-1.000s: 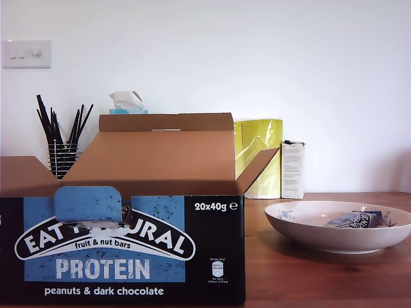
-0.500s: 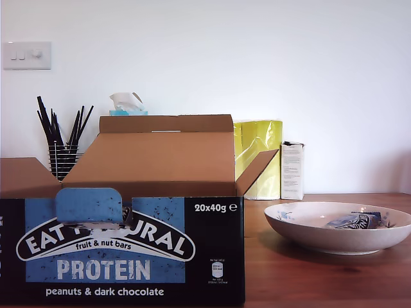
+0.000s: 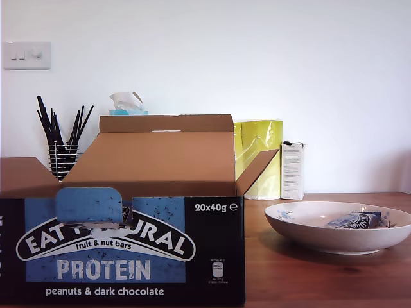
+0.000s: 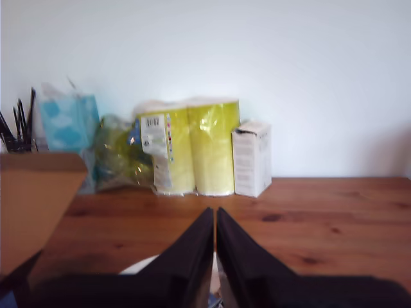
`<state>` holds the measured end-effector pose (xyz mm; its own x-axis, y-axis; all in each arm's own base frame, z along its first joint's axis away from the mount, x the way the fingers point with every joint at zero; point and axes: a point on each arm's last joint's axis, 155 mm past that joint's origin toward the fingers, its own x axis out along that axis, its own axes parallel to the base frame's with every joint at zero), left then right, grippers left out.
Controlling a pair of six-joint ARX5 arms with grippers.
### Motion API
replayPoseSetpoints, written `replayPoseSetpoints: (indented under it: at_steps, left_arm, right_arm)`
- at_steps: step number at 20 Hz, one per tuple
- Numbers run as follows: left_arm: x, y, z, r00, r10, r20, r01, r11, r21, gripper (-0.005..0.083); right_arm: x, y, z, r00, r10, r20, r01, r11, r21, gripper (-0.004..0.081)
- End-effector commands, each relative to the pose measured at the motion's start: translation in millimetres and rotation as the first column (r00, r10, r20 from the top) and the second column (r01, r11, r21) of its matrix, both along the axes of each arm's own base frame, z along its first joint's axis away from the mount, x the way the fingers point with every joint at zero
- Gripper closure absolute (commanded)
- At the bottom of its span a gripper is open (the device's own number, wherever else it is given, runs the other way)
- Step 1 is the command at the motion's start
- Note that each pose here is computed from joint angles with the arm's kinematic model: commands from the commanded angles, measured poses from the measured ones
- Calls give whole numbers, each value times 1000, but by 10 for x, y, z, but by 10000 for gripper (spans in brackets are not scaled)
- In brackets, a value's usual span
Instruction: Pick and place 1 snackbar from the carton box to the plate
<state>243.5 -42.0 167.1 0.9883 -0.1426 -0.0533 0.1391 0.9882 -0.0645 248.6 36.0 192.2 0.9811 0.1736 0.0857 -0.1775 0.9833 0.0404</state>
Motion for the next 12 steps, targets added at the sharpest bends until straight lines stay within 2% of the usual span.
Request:
replayPoseSetpoints:
  at_steps: [1, 8, 12]
  left_arm:
    - [4, 0, -69, 1000, -1, -7, 1, 1000, 21, 793]
    - [-49, 19, -455, 987, 6, -158, 4, 998, 59, 793]
    - [-78, 27, -577, 979, 8, -205, 7, 997, 71, 793]
  right_arm:
    - [20, -27, -159, 999, -15, -43, 15, 1000, 0, 783]
    - [-4, -40, -646, 972, -23, -234, 20, 1000, -15, 783]
    - [-9, -40, -673, 969, -23, -246, 20, 1000, -16, 783]
